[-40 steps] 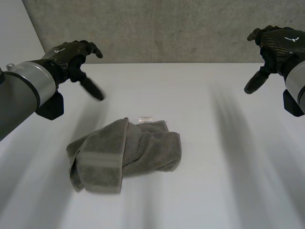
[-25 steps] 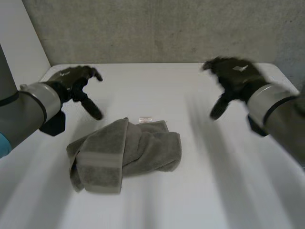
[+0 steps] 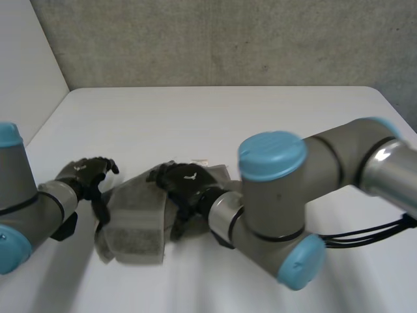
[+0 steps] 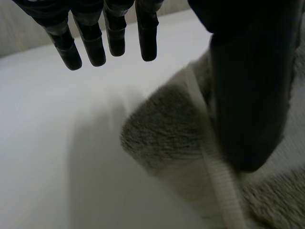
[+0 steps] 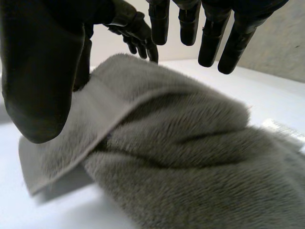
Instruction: Fold the towel.
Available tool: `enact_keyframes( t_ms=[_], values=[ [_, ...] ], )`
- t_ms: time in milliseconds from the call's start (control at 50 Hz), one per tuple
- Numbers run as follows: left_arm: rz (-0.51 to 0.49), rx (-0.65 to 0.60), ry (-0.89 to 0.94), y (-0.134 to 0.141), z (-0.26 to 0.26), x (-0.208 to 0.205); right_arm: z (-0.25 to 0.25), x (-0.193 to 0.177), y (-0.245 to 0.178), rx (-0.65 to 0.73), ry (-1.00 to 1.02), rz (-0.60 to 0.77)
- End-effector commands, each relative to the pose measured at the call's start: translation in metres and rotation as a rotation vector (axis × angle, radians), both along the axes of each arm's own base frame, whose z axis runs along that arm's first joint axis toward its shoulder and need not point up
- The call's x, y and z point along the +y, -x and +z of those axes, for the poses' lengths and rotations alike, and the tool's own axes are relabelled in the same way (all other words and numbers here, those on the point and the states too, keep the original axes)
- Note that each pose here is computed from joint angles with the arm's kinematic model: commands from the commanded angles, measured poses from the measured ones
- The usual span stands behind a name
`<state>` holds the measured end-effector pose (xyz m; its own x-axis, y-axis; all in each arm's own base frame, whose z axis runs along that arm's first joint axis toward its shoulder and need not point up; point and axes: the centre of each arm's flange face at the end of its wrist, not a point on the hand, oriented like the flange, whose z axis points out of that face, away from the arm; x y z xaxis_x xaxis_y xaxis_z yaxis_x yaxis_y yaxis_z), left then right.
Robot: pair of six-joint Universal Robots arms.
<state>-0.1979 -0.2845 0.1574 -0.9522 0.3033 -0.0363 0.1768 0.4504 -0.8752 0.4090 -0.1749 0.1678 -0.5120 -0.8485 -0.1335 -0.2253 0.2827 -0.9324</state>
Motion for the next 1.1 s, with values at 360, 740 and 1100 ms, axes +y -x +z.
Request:
enact_keyframes(
  t_ms=[360,740,1100],
  values=[
    [0.003,-0.019,-0.023,-0.002,-0.023,-0.001,0.012,-0.002,-0.018,-0.004,0.222,0.031],
    [-0.014,0.005,0.054,-0.003,0.009,0.016,0.064,-0.095,0.094,0.065,0.279,-0.209],
    [-0.040,-0.004,0.007,0.002,0.001,0.028,0.040,-0.064,0.109,0.175,0.141,-0.159]
  ],
)
